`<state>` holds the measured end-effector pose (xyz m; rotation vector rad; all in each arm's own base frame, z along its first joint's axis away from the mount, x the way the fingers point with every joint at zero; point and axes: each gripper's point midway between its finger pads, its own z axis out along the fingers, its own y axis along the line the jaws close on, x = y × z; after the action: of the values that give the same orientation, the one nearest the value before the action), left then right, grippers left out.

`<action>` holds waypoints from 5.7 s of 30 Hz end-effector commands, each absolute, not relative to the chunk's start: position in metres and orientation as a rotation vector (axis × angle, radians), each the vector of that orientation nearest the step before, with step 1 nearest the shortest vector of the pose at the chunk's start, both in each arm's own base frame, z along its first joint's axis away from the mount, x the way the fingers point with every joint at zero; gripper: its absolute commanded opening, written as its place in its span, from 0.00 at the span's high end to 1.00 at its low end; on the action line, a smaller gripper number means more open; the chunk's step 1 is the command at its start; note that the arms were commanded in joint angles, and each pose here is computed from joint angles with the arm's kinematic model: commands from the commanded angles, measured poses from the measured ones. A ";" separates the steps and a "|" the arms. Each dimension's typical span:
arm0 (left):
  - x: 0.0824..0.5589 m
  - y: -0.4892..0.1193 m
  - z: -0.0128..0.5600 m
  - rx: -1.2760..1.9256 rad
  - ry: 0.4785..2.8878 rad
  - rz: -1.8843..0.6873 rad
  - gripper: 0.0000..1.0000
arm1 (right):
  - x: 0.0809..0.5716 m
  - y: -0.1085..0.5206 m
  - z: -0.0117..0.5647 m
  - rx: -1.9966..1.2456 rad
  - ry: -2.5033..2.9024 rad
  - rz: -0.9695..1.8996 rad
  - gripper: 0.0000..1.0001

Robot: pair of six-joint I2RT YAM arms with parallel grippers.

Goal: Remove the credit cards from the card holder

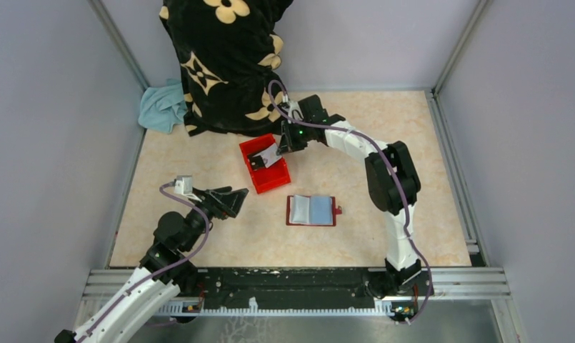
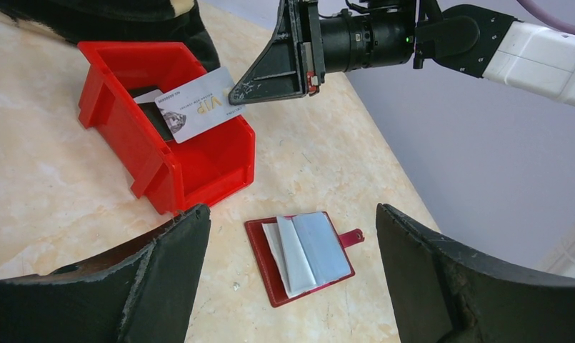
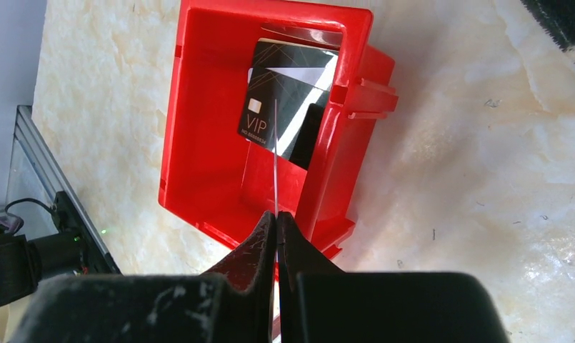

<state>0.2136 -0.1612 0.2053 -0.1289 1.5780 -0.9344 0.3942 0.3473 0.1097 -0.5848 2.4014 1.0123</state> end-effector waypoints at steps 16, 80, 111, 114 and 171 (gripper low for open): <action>0.209 -0.157 0.217 -0.103 1.554 -0.923 0.08 | 0.403 0.392 0.151 -0.650 2.282 1.036 1.00; 0.208 -0.157 0.199 -0.131 1.659 -0.902 0.04 | 0.368 0.385 0.079 -0.716 2.341 0.661 1.00; 0.206 -0.166 0.188 -0.022 1.708 -0.879 0.14 | 0.388 0.383 0.151 -0.646 2.104 0.637 1.00; 0.207 -0.181 0.184 0.045 1.754 -0.906 0.23 | 0.382 0.353 0.170 -0.523 1.993 0.587 1.00; 0.201 -0.249 0.108 0.205 2.002 -1.105 0.23 | 0.209 0.251 0.020 -0.256 2.380 0.183 0.22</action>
<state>0.2069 -0.2485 0.1034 0.1923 2.0345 -1.0695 0.2120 0.2407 0.0226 -0.3297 2.3501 0.1546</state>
